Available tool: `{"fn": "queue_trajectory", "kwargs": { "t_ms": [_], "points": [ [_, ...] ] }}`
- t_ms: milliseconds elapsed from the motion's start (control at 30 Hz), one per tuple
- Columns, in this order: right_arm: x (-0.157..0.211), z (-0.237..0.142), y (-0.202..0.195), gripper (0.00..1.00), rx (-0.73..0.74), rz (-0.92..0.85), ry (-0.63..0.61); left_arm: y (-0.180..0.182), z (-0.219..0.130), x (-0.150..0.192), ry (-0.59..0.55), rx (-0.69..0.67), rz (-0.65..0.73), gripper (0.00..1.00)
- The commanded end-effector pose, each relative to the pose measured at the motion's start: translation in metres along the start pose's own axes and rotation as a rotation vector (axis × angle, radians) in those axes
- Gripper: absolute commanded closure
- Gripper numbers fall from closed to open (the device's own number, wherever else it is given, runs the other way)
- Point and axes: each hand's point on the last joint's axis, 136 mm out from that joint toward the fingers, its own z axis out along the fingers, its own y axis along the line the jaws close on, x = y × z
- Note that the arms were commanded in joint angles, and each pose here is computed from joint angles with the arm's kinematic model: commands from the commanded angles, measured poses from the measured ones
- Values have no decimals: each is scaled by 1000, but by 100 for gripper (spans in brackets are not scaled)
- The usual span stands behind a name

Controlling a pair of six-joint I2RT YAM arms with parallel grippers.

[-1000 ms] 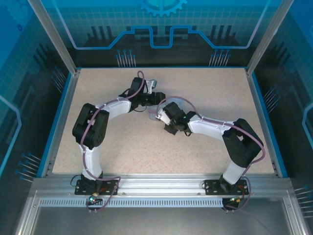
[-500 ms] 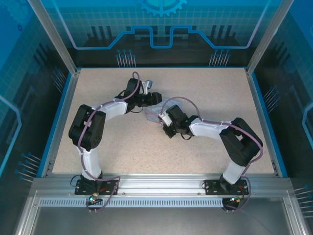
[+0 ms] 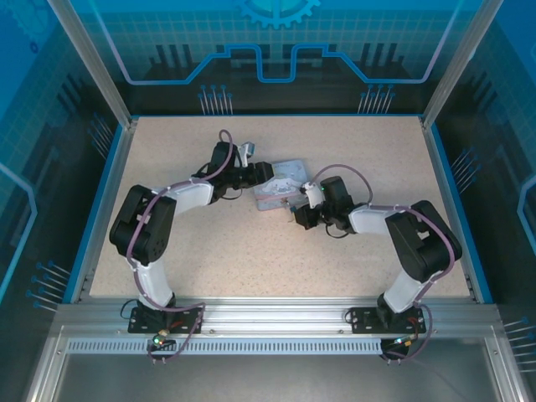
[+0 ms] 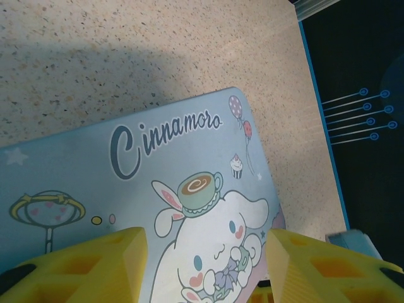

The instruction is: Unlock the padlock with the key

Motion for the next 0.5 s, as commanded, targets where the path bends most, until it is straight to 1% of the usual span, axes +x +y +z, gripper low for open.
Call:
{"fn": "queue_trajectory", "kwargs": {
  "t_ms": [0,200,333,467],
  "points": [
    [5,0,-2,91,-121,111,-13,49,1,45,88,-172,-125,46],
    [7,9,-8,92,-162,250,-18,42,-2,52,64,-158,-162,46],
    [6,13,-15,93,-153,337,-63,36,-2,61,62,-153,-175,45],
    [4,11,-22,93,-152,405,-114,38,-5,64,41,-154,-201,45]
  ]
}}
